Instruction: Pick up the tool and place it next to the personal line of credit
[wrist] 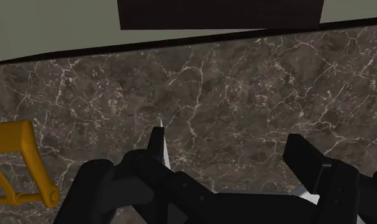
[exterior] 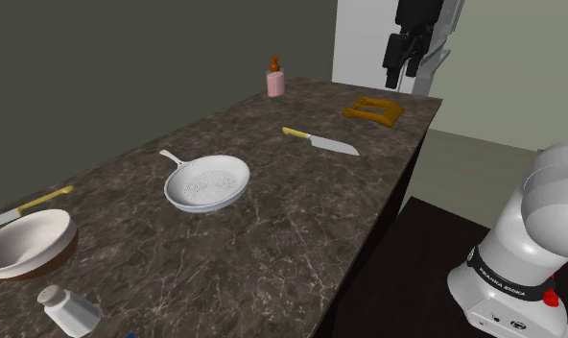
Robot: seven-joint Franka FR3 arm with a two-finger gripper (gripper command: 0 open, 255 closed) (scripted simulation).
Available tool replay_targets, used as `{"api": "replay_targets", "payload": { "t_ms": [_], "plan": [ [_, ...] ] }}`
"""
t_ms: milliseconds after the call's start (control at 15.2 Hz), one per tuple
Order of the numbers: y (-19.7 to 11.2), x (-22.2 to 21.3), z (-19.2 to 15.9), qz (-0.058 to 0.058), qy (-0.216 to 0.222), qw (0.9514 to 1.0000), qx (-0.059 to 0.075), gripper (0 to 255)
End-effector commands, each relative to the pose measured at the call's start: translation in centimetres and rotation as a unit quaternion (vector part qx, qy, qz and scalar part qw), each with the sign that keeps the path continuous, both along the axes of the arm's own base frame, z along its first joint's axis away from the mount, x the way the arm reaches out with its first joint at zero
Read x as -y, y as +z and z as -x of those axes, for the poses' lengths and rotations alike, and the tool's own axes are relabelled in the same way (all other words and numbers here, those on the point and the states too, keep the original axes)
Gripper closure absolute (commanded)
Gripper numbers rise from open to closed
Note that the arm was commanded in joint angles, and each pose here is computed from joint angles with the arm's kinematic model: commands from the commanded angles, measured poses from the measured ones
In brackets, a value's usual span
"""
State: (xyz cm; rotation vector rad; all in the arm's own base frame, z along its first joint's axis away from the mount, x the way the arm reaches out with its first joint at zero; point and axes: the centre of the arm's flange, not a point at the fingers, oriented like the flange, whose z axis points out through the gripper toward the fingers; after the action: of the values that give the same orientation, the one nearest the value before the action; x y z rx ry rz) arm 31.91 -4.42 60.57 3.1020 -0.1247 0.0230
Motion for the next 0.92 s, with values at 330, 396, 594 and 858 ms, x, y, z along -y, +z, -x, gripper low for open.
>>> {"api": "replay_targets", "payload": {
  "t_ms": [330, 396, 594, 858],
  "plan": [
    [-4.0, 1.9, -5.2, -0.006, 0.015, 0.9998, -0.011, 0],
    [-4.8, 2.3, -6.3, -0.007, 0.018, 0.9997, -0.013, 0],
    [-7.3, 3.3, -9.4, -0.010, 0.028, 0.9994, -0.019, 0],
    [-10.7, 4.6, -13.5, -0.014, 0.040, 0.9987, -0.028, 0]
  ]
}}
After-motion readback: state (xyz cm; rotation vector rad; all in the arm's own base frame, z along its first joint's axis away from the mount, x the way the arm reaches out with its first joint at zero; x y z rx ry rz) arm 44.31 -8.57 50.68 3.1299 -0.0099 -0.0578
